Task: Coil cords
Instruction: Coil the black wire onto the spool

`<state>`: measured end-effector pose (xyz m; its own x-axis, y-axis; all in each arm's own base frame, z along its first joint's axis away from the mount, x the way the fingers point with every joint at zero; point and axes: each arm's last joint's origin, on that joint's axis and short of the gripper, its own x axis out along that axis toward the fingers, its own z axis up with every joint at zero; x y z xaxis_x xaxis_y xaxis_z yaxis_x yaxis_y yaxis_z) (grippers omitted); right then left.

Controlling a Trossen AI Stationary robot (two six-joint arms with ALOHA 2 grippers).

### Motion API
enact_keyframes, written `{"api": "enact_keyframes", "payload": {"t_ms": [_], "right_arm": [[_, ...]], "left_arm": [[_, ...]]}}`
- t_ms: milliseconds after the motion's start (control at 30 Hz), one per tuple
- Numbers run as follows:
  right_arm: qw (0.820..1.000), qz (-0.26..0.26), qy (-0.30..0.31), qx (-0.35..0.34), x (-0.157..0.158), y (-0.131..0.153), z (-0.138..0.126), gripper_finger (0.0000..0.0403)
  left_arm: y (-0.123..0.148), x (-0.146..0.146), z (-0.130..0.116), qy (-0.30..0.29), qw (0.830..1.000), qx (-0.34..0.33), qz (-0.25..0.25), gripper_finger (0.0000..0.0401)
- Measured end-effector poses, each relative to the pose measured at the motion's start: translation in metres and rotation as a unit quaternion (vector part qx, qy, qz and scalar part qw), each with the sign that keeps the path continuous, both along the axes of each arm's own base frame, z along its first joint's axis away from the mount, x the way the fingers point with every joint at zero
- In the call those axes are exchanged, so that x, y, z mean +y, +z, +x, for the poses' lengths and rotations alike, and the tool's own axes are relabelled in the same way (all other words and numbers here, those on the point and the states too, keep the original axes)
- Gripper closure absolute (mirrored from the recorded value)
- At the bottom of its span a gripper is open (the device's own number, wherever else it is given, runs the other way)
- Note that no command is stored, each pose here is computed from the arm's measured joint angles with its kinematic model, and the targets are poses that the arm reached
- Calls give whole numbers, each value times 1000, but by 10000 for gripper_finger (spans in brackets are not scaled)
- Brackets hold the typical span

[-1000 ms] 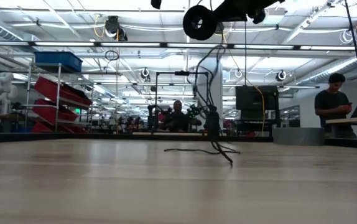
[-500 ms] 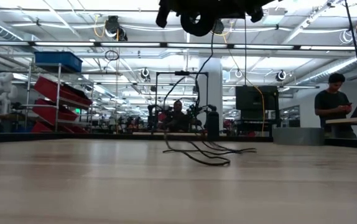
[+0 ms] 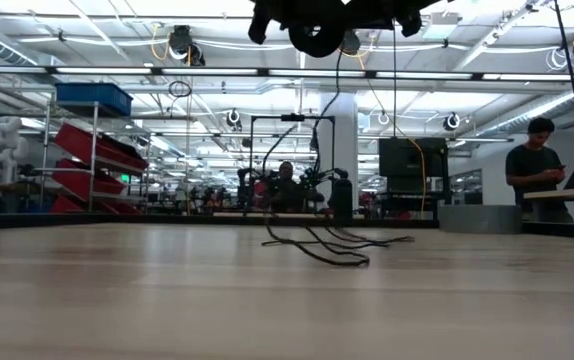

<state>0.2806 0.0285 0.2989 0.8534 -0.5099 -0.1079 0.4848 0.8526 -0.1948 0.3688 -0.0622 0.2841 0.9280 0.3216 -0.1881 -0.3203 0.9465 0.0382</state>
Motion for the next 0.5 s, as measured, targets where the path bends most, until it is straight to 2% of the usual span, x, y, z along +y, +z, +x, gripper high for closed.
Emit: {"api": "enact_keyframes", "payload": {"t_ms": [233,500], "right_arm": [[1000,1,4,-5,1,5,-5,403],[1000,9,16,-16,6,15,-17,403]], "left_arm": [[-4,-12,-3,-17,1000,22,5,336],[-4,-25,-6,-35,999,22,5,240]]}}
